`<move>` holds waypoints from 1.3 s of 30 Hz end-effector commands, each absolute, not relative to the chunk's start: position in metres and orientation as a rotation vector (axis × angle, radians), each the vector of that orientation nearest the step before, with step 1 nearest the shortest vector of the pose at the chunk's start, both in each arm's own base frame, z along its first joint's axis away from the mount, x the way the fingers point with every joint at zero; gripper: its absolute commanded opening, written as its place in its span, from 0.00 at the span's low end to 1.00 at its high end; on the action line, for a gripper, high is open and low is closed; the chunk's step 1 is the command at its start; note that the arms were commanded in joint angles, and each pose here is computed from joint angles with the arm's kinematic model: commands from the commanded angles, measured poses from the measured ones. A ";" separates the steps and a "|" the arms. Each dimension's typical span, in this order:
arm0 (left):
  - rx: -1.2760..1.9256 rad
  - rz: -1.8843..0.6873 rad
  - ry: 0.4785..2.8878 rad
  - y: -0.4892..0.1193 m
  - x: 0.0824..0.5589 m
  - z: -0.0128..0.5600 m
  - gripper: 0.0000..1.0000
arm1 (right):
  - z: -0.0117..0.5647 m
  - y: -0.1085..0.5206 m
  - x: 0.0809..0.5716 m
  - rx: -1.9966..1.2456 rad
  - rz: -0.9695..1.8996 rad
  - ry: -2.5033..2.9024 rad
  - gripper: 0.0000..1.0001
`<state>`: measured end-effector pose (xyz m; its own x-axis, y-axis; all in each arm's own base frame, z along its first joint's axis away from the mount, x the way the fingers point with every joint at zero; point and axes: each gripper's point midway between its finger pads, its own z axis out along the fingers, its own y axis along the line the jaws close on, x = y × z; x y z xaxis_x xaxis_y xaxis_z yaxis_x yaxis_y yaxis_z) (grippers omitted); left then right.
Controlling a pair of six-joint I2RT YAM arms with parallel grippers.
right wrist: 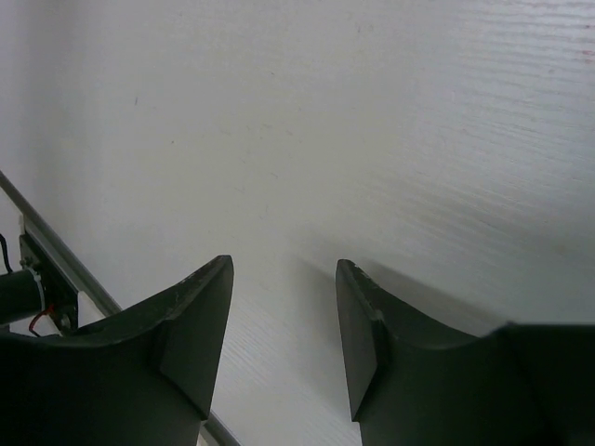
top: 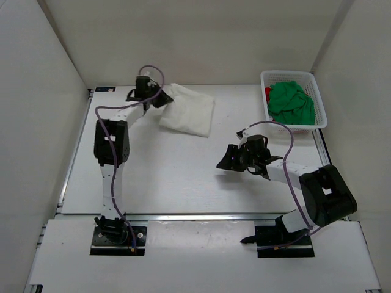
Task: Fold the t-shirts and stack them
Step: Put the neatly folded tshirt into the corner of the board with the left arm
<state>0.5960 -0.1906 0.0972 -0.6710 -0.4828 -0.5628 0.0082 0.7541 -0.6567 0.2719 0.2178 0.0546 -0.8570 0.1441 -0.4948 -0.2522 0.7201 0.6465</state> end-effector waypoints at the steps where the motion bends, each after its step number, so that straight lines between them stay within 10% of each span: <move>1: -0.640 -0.640 2.023 -0.034 0.626 0.144 0.02 | 0.069 0.228 0.277 -0.131 1.054 2.328 0.46; 6: -0.948 -0.578 1.930 0.075 0.587 0.110 0.09 | 0.072 0.234 0.274 -0.164 1.089 2.328 0.47; 11: -1.103 -0.665 1.868 0.123 0.571 0.071 0.42 | 0.075 0.242 0.264 -0.207 1.115 2.329 0.46; 23: -1.146 -0.592 1.872 0.138 0.545 0.068 0.50 | 0.086 0.240 0.266 -0.208 1.099 2.308 0.47; 28: -1.130 -0.513 1.802 0.135 0.526 0.092 0.99 | 0.081 0.239 0.264 -0.214 1.073 2.352 0.51; 32: -1.075 -0.426 1.816 0.125 0.514 0.110 0.99 | 0.092 0.237 0.270 -0.218 1.009 2.320 0.55; 39: -0.585 -0.283 1.963 0.001 0.518 0.172 0.99 | 0.142 0.215 0.351 -0.119 0.716 2.210 0.06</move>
<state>0.5097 0.0782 0.1104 -0.2671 -0.7400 -0.6172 -0.4518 0.6619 -0.5981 0.2928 0.2298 0.0964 -0.8067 0.0942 -0.5834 -0.3191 0.7615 0.5642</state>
